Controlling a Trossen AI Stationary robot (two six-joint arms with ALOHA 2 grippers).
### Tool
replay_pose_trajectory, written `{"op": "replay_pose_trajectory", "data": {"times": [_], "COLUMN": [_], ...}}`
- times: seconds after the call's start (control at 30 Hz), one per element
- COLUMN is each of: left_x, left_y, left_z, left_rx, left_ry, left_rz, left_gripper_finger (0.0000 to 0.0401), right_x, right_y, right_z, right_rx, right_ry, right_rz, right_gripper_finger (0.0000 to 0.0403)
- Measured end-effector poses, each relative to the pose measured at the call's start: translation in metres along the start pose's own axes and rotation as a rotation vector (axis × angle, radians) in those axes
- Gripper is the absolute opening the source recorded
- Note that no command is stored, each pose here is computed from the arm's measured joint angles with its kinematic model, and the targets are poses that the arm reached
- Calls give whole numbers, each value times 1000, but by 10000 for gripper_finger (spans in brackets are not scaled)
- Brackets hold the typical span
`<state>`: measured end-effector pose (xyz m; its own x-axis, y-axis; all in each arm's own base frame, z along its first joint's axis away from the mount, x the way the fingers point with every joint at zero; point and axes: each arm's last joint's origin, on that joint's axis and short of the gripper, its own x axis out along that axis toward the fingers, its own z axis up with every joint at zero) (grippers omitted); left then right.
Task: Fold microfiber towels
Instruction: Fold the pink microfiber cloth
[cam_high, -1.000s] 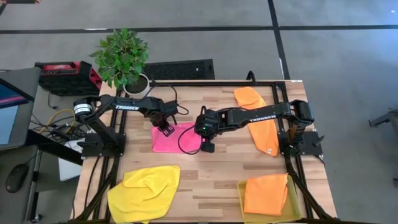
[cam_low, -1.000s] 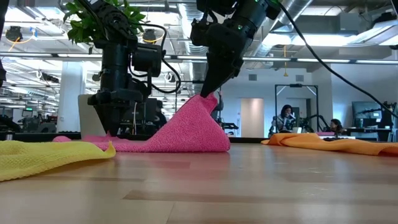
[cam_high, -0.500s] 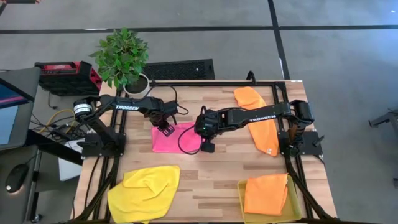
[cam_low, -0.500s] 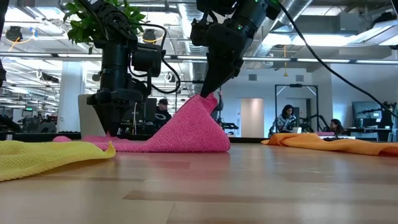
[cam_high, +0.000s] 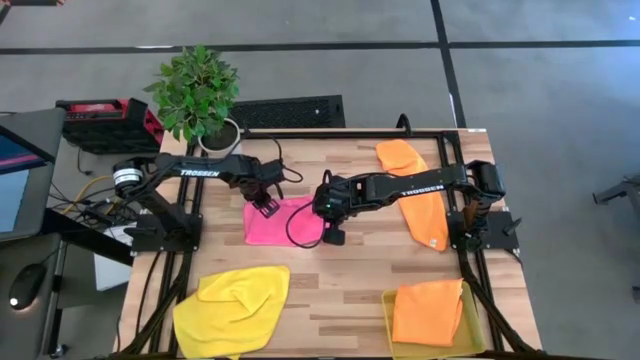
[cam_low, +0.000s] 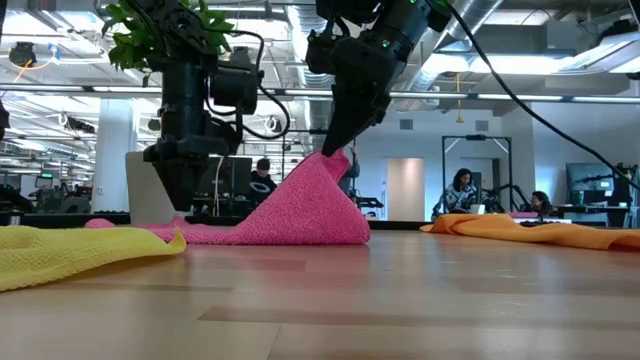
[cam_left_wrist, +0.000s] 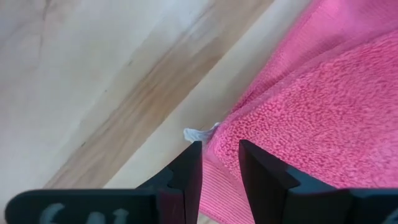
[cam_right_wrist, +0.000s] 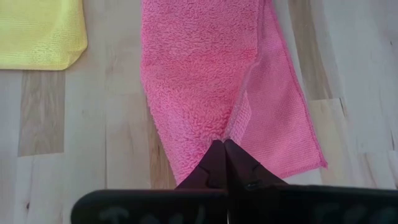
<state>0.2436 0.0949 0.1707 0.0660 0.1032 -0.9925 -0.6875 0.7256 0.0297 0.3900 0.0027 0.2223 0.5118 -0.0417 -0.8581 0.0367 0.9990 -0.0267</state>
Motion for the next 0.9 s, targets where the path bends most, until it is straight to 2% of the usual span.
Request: {"op": "replay_pose_trajectory", "data": {"times": [0.17,0.9], "left_x": [6,6], "left_y": [2,0], "left_z": [-5,-2], "left_rx": [-17,5], "left_ry": [22,-29], "left_rz": [-4,11], "left_gripper_finger": [98,98], "right_x": [0,0], "right_y": [0,0], "right_z": [0,0], "right_rx": [1,1], "right_ry": [1,2], "right_rz": [0,1], "right_gripper_finger": [3,3]}}
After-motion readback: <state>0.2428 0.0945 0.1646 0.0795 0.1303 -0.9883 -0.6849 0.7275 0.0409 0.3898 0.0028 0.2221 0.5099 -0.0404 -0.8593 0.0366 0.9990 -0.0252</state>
